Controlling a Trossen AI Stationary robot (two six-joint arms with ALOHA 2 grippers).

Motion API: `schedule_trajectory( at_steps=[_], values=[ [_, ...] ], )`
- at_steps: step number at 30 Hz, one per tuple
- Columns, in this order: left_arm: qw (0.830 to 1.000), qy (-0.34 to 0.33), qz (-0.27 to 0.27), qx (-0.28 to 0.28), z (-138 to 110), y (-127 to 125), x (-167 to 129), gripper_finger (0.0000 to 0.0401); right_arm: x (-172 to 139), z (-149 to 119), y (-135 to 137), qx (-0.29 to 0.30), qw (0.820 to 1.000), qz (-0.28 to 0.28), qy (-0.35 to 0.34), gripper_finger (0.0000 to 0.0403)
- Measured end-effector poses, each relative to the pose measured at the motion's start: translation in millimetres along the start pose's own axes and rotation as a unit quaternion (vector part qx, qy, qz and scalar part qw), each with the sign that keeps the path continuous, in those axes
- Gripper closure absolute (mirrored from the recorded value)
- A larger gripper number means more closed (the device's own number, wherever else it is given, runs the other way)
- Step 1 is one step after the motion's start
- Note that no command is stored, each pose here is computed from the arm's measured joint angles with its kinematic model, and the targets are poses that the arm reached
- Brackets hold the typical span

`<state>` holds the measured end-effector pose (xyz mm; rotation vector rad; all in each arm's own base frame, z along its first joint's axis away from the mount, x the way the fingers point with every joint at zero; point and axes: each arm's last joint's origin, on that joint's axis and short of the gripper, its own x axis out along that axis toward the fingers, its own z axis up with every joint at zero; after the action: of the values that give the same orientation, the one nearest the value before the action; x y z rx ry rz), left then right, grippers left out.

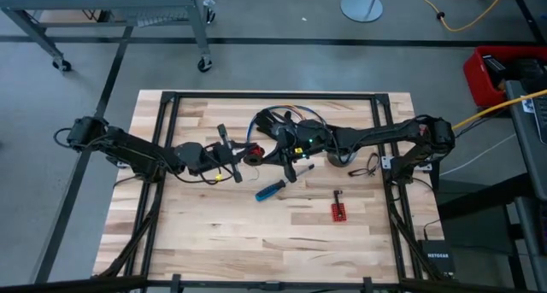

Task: Coil cords
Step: Uncoil the red wire from the spool

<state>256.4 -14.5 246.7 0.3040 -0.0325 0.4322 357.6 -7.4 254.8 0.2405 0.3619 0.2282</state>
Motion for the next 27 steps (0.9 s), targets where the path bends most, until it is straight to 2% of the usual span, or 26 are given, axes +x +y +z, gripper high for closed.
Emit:
schedule_trajectory(
  at_steps=[6,12,17,20,24,27],
  values=[
    [0.999,-0.01,-0.03,0.012,2,-2,1,0.04,0,-1,0,0.0,1.0,0.001,0.0,0.0403],
    [0.998,0.012,-0.054,-0.008,-1,-6,-1,0.0392,1,-4,-1,0.003,1.0,-0.013,0.006,0.0403],
    [0.998,0.015,-0.053,-0.031,-1,-6,0,0.0359,1,-9,-4,0.019,0.998,-0.056,0.024,0.0403],
    [0.999,0.019,-0.027,-0.037,1,-3,-1,0.0334,1,-13,-7,0.026,0.995,-0.084,0.04,0.0403],
    [0.999,0.021,0.003,-0.043,4,1,-4,0.03,1,-14,-7,0.026,0.995,-0.087,0.043,0.0403],
    [0.998,0.027,0.002,-0.056,6,3,-6,0.0283,1,-13,-7,0.02,0.995,-0.087,0.043,0.0403]
  ],
)
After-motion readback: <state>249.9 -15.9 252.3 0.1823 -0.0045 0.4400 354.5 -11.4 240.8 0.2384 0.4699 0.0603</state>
